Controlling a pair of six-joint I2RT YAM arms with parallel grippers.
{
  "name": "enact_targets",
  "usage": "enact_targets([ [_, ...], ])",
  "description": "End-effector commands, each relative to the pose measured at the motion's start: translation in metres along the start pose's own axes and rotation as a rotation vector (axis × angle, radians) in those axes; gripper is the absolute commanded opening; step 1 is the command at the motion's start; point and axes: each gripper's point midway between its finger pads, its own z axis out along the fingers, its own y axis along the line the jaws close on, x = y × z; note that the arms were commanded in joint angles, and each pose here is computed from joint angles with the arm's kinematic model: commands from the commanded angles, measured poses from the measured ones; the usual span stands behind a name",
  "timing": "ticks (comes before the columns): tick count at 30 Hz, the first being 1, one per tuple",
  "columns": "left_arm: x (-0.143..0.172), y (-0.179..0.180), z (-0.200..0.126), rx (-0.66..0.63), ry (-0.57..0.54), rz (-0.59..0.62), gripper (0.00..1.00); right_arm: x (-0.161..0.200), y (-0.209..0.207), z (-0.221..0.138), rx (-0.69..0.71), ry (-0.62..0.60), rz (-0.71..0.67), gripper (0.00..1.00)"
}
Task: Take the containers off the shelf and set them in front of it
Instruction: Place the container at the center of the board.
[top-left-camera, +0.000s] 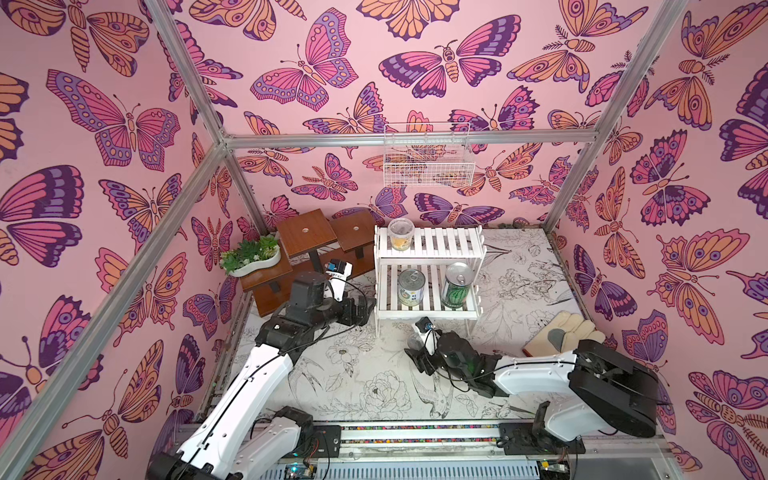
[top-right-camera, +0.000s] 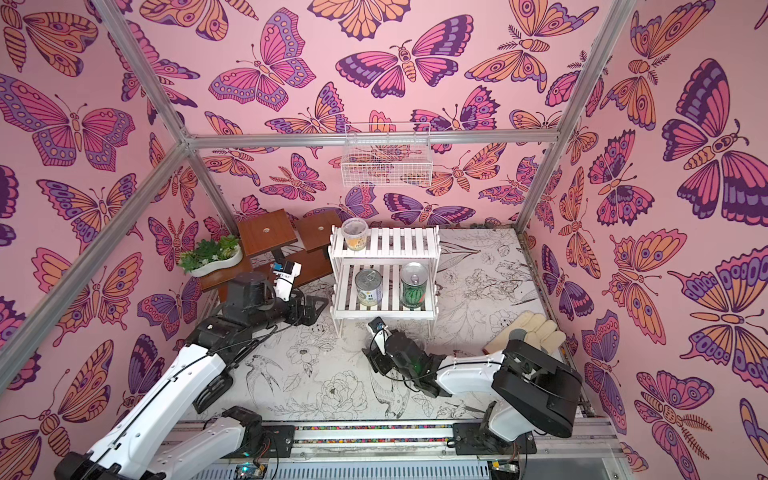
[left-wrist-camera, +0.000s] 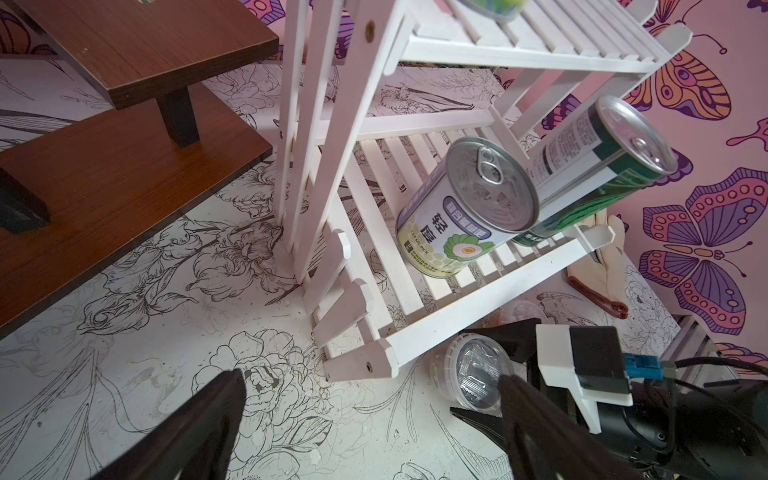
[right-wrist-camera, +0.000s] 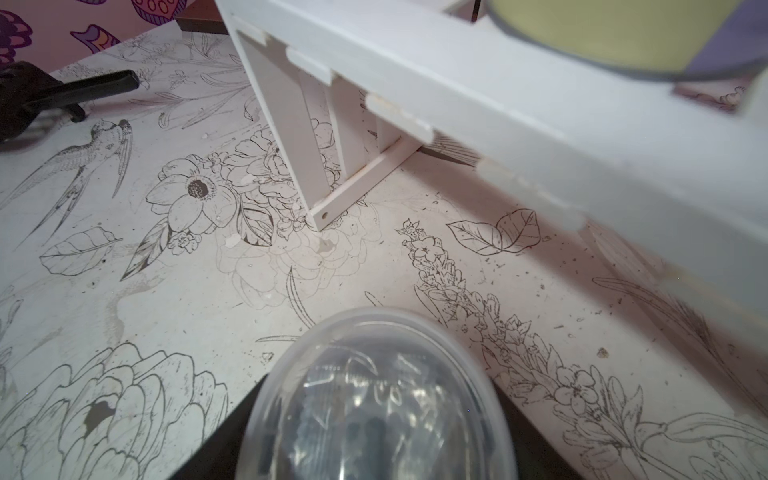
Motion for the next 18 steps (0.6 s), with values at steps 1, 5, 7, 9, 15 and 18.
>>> enact_targets([
  [1, 0.0008, 0.0027, -0.0012, -0.011, -0.014, 0.012, 1.0, -0.0009, -0.0017, 0.0061, 0.024, -0.005, 0.027, 0.57],
  [5, 0.0005, 0.0028, -0.0015, -0.012, -0.015, 0.011, 1.0, 0.0037, -0.0024, 0.0099, 0.032, 0.011, 0.031, 0.59],
  [7, 0.0003, 0.0026, -0.0019, -0.011, -0.016, 0.013, 1.0, 0.0052, -0.002, 0.0104, 0.028, 0.015, 0.034, 0.61],
  [9, 0.0003, 0.0023, -0.0019, -0.01, -0.017, 0.013, 1.0, 0.0056, -0.0024, 0.0105, 0.033, 0.02, 0.033, 0.65],
  [15, -0.0003, 0.0017, -0.0024, -0.008, -0.019, 0.014, 1.0, 0.0064, -0.0028, 0.0113, 0.037, 0.032, 0.033, 0.75],
  [18, -0.0002, 0.0016, -0.0028, -0.007, -0.019, 0.014, 1.0, 0.0062, -0.003, 0.0115, 0.04, 0.034, 0.033, 0.79],
])
